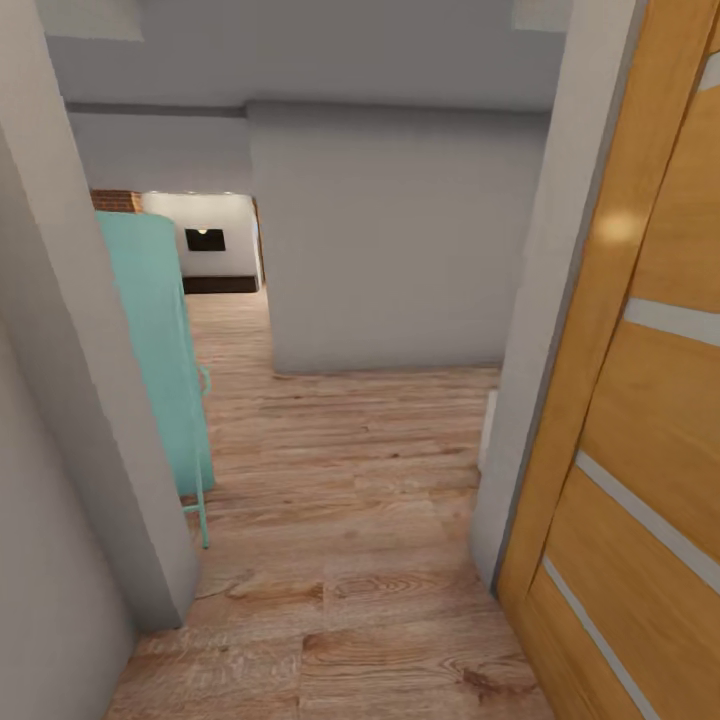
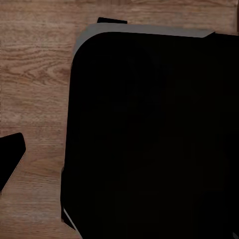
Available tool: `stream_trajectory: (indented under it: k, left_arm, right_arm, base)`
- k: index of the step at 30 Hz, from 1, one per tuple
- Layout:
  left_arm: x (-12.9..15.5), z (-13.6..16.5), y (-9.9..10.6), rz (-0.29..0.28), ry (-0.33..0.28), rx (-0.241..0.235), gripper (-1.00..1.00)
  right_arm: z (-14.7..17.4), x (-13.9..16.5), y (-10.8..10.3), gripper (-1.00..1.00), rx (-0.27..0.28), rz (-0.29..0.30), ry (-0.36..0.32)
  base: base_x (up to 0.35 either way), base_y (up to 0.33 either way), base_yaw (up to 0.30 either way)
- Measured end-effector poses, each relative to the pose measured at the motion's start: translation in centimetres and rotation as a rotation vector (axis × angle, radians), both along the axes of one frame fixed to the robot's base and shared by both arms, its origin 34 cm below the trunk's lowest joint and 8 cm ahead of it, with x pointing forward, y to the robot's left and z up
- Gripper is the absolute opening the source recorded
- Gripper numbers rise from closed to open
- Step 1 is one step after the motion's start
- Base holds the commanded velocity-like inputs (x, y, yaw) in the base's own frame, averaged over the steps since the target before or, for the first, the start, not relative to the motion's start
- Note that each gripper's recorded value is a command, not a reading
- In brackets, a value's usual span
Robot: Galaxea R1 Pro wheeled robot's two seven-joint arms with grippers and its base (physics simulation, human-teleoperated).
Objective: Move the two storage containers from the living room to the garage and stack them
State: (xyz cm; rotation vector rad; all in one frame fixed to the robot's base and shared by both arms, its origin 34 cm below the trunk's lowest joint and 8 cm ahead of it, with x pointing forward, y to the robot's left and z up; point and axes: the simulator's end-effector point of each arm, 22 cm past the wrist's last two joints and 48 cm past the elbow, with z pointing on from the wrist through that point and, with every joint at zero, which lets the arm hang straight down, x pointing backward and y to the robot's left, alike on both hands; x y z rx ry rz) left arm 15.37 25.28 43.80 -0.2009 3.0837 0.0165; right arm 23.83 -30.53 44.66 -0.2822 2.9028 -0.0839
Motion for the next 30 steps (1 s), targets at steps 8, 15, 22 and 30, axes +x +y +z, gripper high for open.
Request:
stream_trajectory:
  k: [8,15,22,30]
  left_arm:
    - [0.0,0.0,0.0,-0.001,0.0,0.0,1.0]
    - [0.0,0.0,0.0,0.001,0.0,0.0,1.0]
    - [0.0,0.0,0.0,0.001,0.0,0.0,1.0]
    - [0.0,0.0,0.0,0.001,0.0,0.0,1.0]
  right_arm:
    - [-0.1,-0.4,2.1,1.0,0.09,0.019,0.02]
    - [-0.1,-0.5,2.2,1.0,0.093,0.021,0.021]
    - [-0.1,-0.5,2.4,1.0,0.095,0.024,0.021]
    - [-0.1,-0.5,2.3,1.0,0.094,0.025,0.021]
  base:
    - [0.322,0.0,0.0]
    - [0.322,0.0,0.0]
    - [0.322,0.0,0.149]
    - [0.322,0.0,0.143]
